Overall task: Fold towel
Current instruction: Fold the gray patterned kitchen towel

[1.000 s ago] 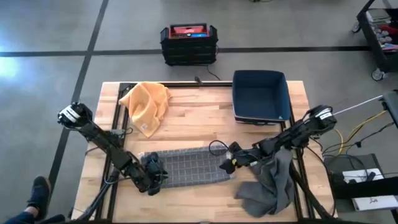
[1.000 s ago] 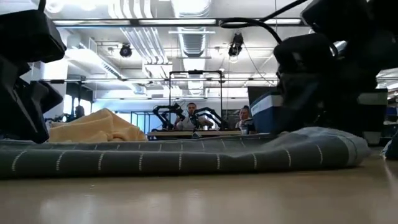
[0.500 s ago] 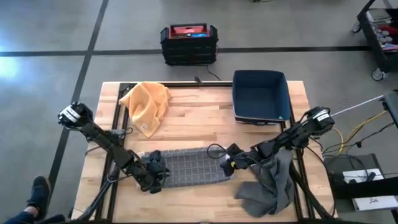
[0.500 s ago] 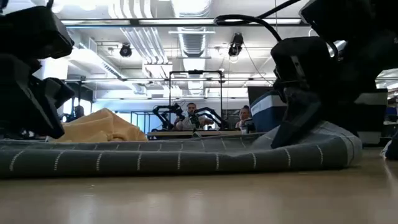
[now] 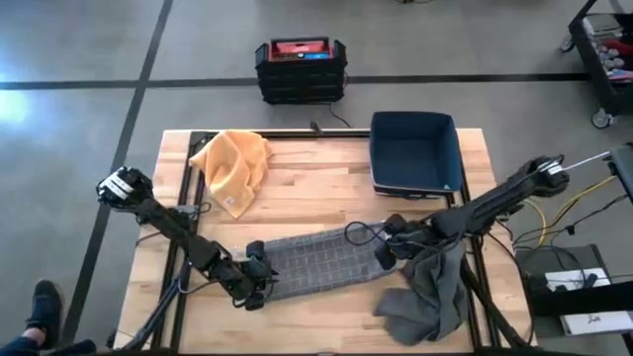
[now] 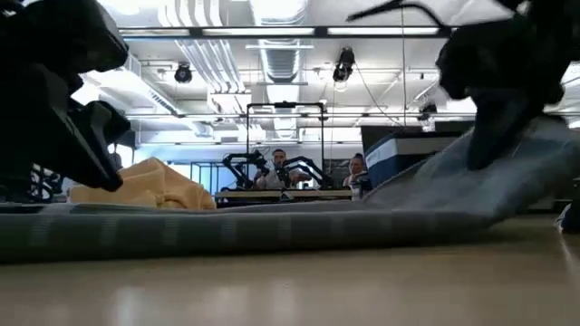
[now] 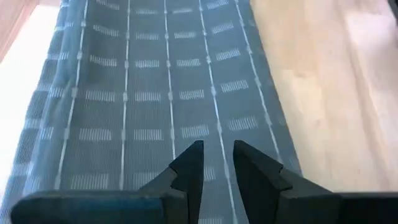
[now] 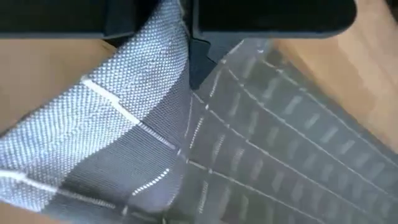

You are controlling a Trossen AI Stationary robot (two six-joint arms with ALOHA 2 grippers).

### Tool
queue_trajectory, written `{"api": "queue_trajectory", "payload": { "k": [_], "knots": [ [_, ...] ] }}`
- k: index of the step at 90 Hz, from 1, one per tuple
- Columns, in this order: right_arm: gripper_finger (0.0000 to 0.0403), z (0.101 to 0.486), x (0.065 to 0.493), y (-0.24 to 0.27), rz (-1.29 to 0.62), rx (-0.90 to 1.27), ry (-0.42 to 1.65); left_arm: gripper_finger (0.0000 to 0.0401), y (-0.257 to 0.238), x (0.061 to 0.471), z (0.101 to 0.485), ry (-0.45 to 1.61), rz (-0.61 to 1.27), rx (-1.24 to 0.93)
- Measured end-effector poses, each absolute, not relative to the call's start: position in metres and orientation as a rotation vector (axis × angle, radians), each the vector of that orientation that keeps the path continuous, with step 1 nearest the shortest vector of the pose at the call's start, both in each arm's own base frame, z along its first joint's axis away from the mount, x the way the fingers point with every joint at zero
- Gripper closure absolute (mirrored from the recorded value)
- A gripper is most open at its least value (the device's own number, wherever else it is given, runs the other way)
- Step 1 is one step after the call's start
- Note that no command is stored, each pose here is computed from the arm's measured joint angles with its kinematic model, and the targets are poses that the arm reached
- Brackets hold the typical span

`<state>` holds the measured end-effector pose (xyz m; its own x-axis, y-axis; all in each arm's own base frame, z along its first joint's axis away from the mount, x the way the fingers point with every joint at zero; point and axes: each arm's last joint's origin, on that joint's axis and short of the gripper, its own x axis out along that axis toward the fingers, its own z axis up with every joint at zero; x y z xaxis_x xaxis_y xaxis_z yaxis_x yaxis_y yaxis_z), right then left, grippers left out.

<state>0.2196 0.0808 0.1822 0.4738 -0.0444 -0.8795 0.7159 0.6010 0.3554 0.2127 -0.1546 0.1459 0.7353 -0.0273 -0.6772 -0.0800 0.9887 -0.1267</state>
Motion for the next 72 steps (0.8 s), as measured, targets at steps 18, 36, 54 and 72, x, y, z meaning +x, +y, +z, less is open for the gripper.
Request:
{"api": "queue_trajectory", "payload": {
  "k": [18, 36, 54, 72],
  "knots": [
    [0.0402, 0.206, 0.235, 0.084, -0.474, 0.771, 0.896, 0.0327, -0.151, 0.217, 0.141, 0.746, 0.066, -0.143],
    [0.0402, 0.207, 0.266, 0.090, -0.465, 0.723, 0.902, 0.0327, -0.152, 0.219, 0.133, 0.760, 0.079, -0.149],
    [0.0403, 0.209, 0.316, 0.102, -0.434, 0.659, 0.902, 0.0327, -0.153, 0.221, 0.130, 0.757, 0.080, -0.158],
    [0.0403, 0.210, 0.368, 0.113, -0.396, 0.590, 0.897, 0.0327, -0.151, 0.217, 0.148, 0.724, 0.050, -0.194]
  ]
}}
